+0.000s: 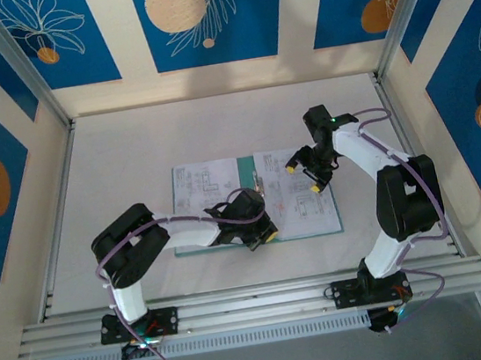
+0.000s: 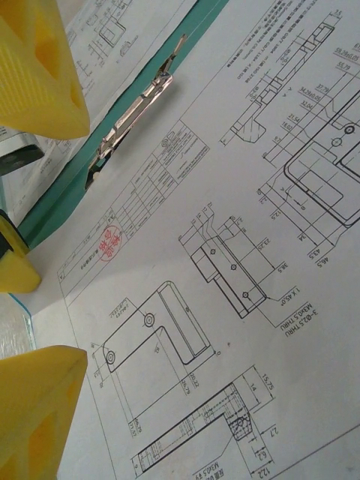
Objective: Put the files into the folder
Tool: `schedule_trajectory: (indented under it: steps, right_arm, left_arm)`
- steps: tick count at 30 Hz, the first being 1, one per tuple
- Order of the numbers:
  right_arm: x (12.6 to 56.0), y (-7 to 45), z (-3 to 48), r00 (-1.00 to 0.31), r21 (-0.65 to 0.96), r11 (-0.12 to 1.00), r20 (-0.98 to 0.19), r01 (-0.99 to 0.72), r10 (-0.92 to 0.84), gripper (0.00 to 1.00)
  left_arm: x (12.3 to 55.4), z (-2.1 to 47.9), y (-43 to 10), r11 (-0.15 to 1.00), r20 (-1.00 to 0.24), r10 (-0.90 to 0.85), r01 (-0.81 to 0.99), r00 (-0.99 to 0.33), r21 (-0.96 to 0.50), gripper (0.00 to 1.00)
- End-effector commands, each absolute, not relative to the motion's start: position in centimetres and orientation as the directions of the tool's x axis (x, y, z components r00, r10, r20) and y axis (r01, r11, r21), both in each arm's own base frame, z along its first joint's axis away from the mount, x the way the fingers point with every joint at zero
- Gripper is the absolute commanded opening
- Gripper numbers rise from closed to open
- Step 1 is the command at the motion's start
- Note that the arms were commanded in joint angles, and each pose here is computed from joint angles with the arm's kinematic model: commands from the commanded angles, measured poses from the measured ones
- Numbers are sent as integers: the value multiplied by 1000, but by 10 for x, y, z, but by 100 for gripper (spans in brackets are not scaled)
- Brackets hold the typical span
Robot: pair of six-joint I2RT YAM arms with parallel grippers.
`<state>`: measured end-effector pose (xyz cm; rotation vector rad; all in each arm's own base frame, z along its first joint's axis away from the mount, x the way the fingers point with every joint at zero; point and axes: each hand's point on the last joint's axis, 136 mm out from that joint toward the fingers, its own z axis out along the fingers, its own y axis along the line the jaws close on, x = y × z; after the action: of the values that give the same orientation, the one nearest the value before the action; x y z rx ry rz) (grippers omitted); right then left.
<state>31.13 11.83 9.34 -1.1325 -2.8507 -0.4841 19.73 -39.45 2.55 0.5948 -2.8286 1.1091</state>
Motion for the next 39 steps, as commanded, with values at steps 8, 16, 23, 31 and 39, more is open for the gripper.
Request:
schedule_trajectory:
  steps: [8,16,23,31,39]
  right_arm:
    - [301,116,100,-741,280,690,149,667,655,73]
    - [306,123,102,-756,296,702,140,648,639,73]
    - [317,141,107,-789,336,723,128,604,600,72]
    - [331,164,106,-818,357,743,132,567,561,70]
    - [355,192,100,-852,375,770,137,516,505,42]
  left_arm:
    - [193,38,-390,678,152,-339,-354,-928,-644,27]
    - [191,44,-387,694,142,-325,-338,-935,-636,44]
    - [190,55,-377,708,99,-322,-309,-941,-634,61]
    - [192,67,-361,736,43,-327,-283,-944,-615,62]
    - [195,65,-304,837,-15,-324,-280,-946,-469,36]
